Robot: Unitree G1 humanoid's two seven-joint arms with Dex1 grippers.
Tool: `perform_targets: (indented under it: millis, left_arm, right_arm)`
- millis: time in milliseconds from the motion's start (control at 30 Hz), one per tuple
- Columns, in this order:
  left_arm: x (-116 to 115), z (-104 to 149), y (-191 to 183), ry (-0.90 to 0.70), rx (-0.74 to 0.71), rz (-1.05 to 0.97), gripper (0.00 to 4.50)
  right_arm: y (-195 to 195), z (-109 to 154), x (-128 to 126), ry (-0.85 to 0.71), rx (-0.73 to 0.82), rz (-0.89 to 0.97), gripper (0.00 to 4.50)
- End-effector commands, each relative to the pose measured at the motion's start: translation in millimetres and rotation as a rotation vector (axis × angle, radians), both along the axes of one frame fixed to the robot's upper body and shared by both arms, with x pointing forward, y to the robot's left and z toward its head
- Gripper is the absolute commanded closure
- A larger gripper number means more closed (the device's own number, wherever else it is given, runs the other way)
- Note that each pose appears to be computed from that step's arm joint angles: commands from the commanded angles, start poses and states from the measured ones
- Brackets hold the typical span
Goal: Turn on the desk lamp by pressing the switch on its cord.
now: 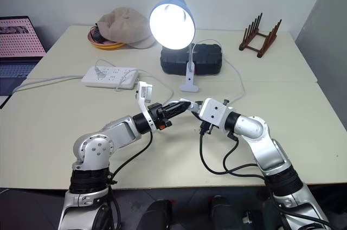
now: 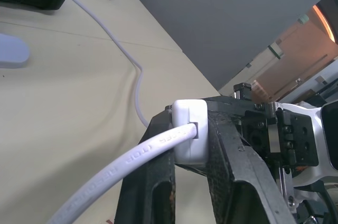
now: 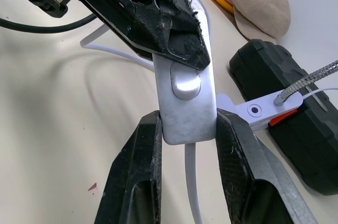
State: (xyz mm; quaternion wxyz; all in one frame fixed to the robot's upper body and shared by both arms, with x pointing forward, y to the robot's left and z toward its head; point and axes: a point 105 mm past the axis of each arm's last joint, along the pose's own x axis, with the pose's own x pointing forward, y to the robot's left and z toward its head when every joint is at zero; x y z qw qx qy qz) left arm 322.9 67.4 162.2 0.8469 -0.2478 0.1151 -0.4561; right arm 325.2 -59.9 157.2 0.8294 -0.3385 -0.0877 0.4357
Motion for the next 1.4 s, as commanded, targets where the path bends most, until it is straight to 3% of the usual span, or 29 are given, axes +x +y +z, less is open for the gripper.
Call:
perform_targets:
  millis: [33,200,300,500,633,767,833,933,1067,1233,1400]
  left_arm:
    - [-17.4,8.4,2.3,-0.029,-0.007,-0.055,2.8]
    - [-39.8,3.1,22.0,-0.023,0.075,-0.082,1.82]
    - [-50.8,18.0,64.9,-0.135,0.307,-0.023,1.25]
    - [-68.2,44.5,93.6,-0.294,0.602,-0.088,0.13]
    - [-64.8,55.5,104.7,-0.377,0.74,-0.113,0.05]
    - [-56.3,64.1,102.6,-0.425,0.756,-0.119,0.05]
    - [-50.9,63.1,103.1,-0.436,0.771,-0.109,0.0]
    - [-49.1,59.3,101.5,-0.432,0.781,-0.142,0.0]
    - [-46.2,62.1,106.5,-0.424,0.778,-0.153,0.0]
    - [-38.1,63.0,112.1,-0.403,0.762,-0.143,0.0]
    - [-35.9,64.7,125.6,-0.376,0.764,-0.133,0.0]
  right_arm:
    - [-1.1,14.4,0.3,-0.05,0.013,0.016,3.42]
    - [-6.5,11.7,8.3,-0.035,-0.004,0.016,3.42]
    - [-4.0,-7.2,21.0,0.031,-0.055,0.045,3.42]
    - [5.0,-43.2,24.4,0.167,-0.197,0.144,3.42]
    - [6.2,-59.5,20.3,0.222,-0.323,0.238,3.42]
    - [2.5,-60.0,26.1,0.238,-0.359,0.255,3.42]
    - [1.3,-54.6,28.9,0.237,-0.339,0.253,2.74]
    - [-12.6,-40.8,27.1,0.251,-0.308,0.25,2.14]
    - [-34.8,-19.8,11.0,0.294,-0.27,0.267,1.15]
    - [-56.2,22.3,-11.1,0.428,-0.09,0.249,0.04]
    - [-77.0,43.7,-31.5,0.506,0.0,0.187,0.04]
